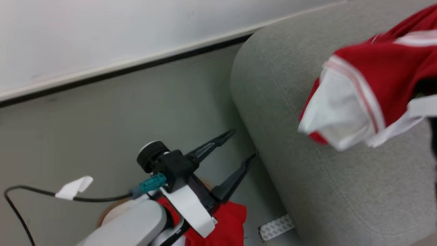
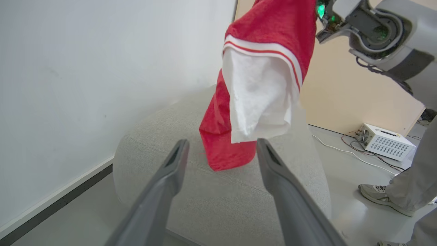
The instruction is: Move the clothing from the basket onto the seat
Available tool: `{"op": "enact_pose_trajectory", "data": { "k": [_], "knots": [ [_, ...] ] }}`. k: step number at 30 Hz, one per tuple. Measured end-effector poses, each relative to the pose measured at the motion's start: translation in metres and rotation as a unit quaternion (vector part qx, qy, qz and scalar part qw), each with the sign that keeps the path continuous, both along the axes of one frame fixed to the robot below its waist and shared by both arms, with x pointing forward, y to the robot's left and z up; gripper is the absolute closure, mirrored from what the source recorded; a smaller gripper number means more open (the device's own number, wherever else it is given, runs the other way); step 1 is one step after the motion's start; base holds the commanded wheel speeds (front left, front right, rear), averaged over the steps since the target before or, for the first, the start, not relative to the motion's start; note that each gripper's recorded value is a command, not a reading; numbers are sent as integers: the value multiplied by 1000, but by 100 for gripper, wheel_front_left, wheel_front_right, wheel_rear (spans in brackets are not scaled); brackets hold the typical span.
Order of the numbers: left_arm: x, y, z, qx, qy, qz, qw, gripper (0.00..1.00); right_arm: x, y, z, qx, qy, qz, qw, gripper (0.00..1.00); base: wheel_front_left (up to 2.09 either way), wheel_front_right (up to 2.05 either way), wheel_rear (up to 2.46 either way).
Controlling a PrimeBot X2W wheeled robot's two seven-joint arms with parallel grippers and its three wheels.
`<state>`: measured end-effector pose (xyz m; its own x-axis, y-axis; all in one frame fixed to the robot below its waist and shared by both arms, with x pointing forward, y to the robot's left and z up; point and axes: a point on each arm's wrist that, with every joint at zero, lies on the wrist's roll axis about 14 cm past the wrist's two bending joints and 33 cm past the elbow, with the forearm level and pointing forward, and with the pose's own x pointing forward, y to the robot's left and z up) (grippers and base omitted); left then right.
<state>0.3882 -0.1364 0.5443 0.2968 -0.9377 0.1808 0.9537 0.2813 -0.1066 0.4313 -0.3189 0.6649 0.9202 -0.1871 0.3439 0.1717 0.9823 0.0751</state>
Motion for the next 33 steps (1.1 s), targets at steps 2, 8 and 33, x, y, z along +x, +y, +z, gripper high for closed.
{"op": "enact_pose_trajectory", "data": {
  "k": [2,8,33],
  "knots": [
    [11,8,-8,3,7,10,1000,0,18,-7,8,-11,-1,-5,1000,100,0,0,0],
    [37,33,-31,6,30,40,999,0,69,-28,22,-37,10,-28,999,100,0,0,0],
    [82,107,-105,43,95,138,985,0,88,-127,-222,-94,470,-165,862,100,0,0,0]
  ]
}}
